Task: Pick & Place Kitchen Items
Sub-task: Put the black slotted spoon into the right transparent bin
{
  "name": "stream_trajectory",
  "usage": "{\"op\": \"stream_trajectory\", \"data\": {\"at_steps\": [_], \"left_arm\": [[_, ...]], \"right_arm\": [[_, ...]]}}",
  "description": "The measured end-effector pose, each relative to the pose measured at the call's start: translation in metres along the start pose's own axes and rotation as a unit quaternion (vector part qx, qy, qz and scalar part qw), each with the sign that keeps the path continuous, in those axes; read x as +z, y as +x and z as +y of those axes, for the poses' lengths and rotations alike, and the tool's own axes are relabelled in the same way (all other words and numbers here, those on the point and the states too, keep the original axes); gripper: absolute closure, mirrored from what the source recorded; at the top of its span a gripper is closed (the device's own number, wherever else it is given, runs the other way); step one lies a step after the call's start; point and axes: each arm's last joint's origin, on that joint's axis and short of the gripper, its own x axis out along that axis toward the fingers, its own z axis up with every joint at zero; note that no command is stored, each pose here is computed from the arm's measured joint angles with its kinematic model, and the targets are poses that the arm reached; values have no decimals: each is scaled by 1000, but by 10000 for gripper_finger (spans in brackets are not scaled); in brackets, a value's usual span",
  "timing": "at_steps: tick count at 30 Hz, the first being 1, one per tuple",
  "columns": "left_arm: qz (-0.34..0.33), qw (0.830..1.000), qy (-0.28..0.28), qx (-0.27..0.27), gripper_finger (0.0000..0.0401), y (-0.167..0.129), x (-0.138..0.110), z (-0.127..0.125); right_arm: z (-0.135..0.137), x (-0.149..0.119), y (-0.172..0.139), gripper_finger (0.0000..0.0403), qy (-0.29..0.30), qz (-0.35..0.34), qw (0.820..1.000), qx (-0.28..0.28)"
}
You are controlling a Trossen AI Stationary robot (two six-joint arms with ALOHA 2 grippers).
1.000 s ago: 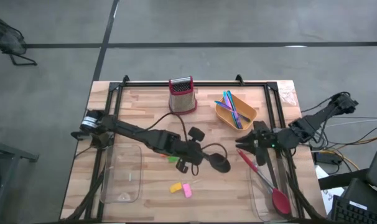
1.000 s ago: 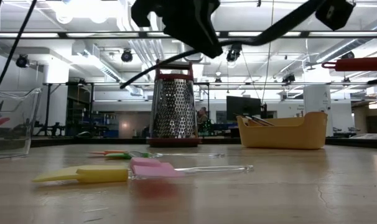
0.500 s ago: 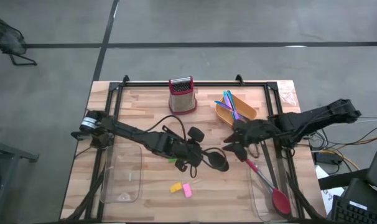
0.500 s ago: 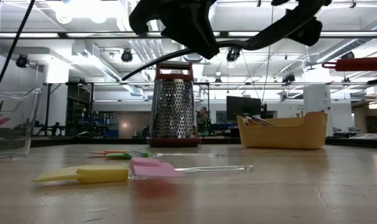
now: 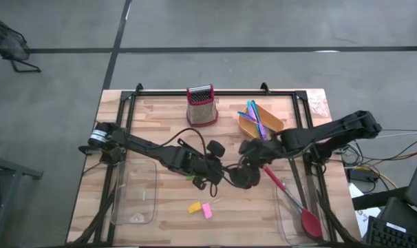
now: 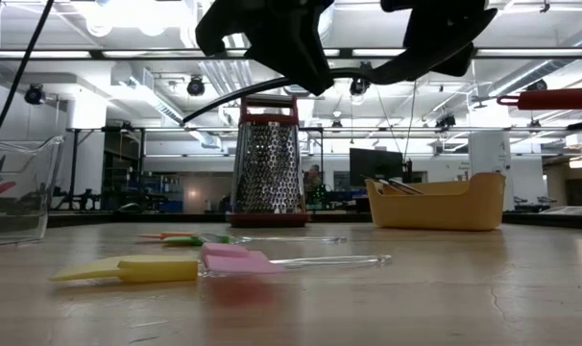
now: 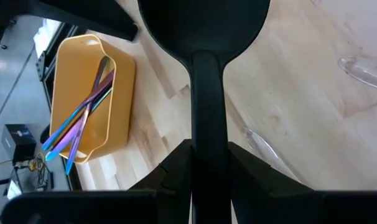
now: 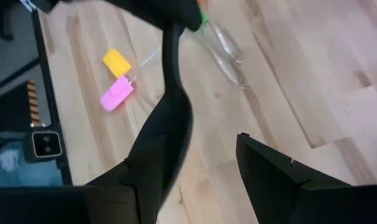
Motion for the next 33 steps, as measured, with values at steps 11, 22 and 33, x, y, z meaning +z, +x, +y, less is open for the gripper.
{"op": "stream_trajectory", "data": {"at_steps": [11,22,33], "left_arm": [[8,1000,-2,14,318,0,0,0],[19,999,-18,41,316,-2,1,2],[9,991,-90,99,221,-23,3,11]], "right_arm": [[2,1,8,259,-12,28,1000,4],[-1,-4,14,387,-4,46,999,-4],[-4,-8,14,393,-3,19,1000,-21]]}}
